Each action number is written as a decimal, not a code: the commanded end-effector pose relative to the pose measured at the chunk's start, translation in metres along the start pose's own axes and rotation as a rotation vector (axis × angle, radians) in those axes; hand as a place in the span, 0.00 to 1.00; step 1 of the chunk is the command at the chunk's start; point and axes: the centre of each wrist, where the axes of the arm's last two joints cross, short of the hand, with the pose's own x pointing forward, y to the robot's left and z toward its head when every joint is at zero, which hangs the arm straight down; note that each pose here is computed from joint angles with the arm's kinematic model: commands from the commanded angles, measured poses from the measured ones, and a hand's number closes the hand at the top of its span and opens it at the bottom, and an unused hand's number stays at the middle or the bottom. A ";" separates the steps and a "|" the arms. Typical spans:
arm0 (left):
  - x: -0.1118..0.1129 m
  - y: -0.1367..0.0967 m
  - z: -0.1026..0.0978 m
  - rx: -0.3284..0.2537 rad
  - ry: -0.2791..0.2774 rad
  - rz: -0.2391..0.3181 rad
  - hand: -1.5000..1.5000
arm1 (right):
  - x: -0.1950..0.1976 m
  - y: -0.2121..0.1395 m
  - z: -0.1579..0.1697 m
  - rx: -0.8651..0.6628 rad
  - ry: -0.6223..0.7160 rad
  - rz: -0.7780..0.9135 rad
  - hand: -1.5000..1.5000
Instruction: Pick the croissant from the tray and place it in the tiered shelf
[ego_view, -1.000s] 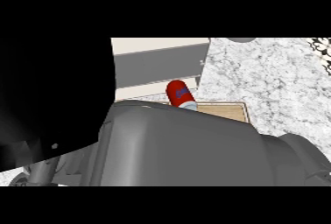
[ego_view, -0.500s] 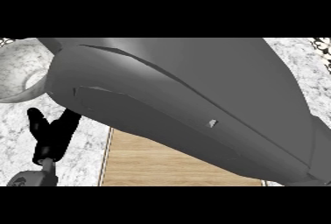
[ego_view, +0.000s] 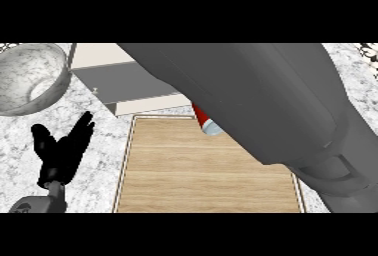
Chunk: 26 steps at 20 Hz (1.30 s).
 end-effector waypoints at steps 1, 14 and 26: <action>-0.029 0.005 -0.002 -0.004 0.078 0.012 0.50 | -0.003 0.020 -0.004 0.011 -0.004 0.029 1.00; -0.032 -0.001 0.009 -0.019 0.068 -0.003 0.50 | -0.070 0.031 -0.056 -0.045 -0.017 0.049 1.00; -0.013 -0.015 -0.003 -0.002 0.077 -0.001 0.50 | -0.045 0.030 -0.059 0.006 -0.058 0.128 1.00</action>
